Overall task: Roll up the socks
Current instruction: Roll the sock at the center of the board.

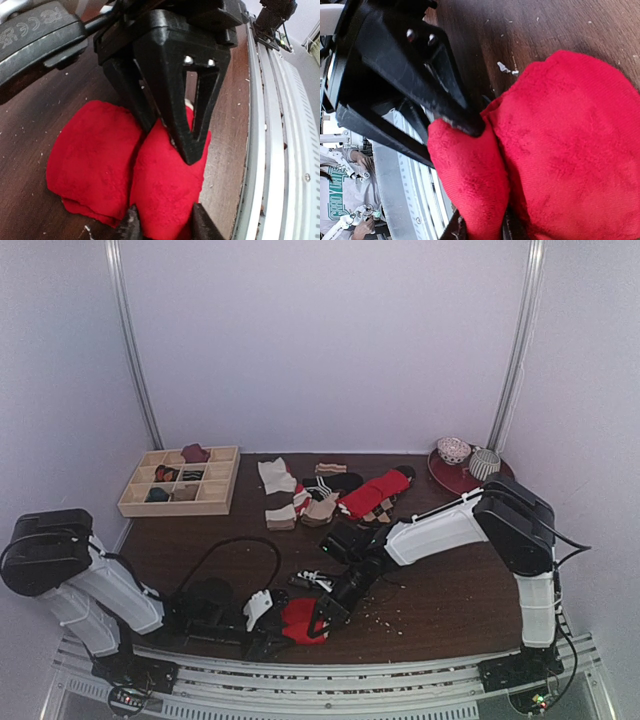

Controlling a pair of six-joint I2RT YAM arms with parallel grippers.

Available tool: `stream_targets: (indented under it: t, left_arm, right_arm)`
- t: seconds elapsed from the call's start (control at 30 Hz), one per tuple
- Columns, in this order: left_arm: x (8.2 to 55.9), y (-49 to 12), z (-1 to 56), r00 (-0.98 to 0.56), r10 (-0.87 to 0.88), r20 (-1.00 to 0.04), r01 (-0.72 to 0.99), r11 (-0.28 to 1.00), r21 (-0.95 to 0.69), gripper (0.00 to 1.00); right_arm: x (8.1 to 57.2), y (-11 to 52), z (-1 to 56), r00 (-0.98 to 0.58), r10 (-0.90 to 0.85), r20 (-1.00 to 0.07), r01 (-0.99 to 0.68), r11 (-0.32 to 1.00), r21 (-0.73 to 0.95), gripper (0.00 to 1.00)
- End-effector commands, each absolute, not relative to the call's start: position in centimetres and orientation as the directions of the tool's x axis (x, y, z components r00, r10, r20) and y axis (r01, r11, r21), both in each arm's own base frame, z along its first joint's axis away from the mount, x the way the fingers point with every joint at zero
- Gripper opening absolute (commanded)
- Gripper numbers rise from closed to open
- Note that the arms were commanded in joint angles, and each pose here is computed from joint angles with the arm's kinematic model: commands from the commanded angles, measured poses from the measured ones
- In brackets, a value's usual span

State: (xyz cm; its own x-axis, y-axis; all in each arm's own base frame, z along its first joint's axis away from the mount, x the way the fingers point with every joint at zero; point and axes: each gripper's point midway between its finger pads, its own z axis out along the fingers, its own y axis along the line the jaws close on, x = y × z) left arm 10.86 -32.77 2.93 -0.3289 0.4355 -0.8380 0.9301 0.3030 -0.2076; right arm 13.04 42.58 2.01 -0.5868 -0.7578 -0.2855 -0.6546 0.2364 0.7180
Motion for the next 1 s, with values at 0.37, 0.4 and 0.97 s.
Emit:
stream_targets:
  t: [0.37,0.4,0.97]
  left_arm:
    - [11.8,-32.2,-1.6,-0.564,0.517,-0.643,0.81,0.499,-0.31,0.0]
    - [11.7,-31.5,-2.3,-0.604,0.52,-0.604,0.783,0.529,-0.329,0.0]
    - [8.8,-26.4,-6.7,-0.844,0.456,-0.283,0.536,0.681,-0.5,0.0]
  right_arm:
    - [14.4,38.5,-3.4,-0.6,-0.762,-0.245,-0.739,0.41,0.535,0.33]
    - [15.0,38.8,-2.3,-0.585,-0.75,-0.309,-0.769,0.391,0.506,0.34]
    - [14.6,40.2,7.7,0.271,-0.659,-0.702,-0.901,0.083,-0.426,0.5]
